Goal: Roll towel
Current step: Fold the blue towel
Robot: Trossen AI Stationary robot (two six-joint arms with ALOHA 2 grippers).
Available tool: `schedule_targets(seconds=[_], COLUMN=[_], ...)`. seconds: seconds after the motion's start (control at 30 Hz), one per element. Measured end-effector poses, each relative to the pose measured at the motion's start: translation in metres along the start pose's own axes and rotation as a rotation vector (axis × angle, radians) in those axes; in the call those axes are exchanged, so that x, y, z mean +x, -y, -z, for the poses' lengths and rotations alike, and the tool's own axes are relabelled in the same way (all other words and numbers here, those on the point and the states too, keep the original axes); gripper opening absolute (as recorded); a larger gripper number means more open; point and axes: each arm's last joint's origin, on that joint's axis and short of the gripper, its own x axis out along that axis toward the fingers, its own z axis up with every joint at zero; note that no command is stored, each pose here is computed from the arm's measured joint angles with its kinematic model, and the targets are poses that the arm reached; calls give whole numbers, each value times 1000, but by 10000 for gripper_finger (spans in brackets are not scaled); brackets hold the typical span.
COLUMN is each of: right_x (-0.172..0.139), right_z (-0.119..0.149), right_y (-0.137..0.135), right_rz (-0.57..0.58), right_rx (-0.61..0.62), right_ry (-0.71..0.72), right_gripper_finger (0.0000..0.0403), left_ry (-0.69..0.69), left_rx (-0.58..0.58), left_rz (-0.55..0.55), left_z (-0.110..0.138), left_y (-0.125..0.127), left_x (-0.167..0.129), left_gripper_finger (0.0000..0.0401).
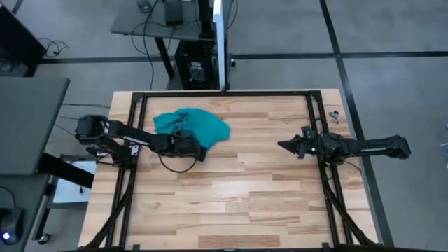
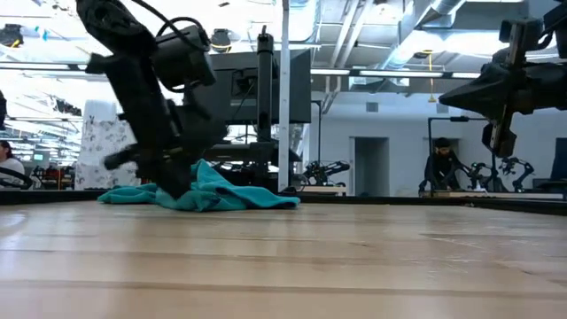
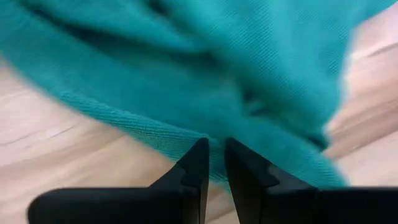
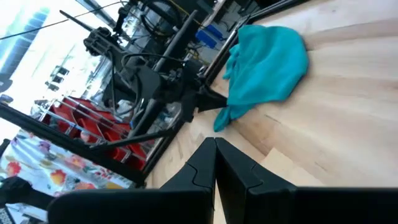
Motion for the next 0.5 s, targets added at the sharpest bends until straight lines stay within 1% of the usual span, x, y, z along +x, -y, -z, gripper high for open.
schedule_targets(seconds=[0.03, 0.1, 0.23, 0.4, 0.5], right_x=[0, 0, -1, -2, -3], right_z=[0, 1, 4, 10, 11], right_y=[0, -1, -3, -7, -13], right_rz=[-3, -8, -41, -98, -155], right_rx=[0, -1, -1, -6, -17], right_ry=[-4, -11, -60, -134, -143], right_gripper_finger=[0, 0, 0, 0, 0], left_ry=[-2, -52, -134, -208, -293], left_rx=[13, 43, 58, 58, 73], left_rz=[18, 34, 69, 184, 291], left_z=[0, 5, 23, 54, 77], left_y=[2, 4, 11, 27, 38], left_x=[2, 6, 4, -14, -27], left_gripper_finger=[39, 39, 39, 39, 39])
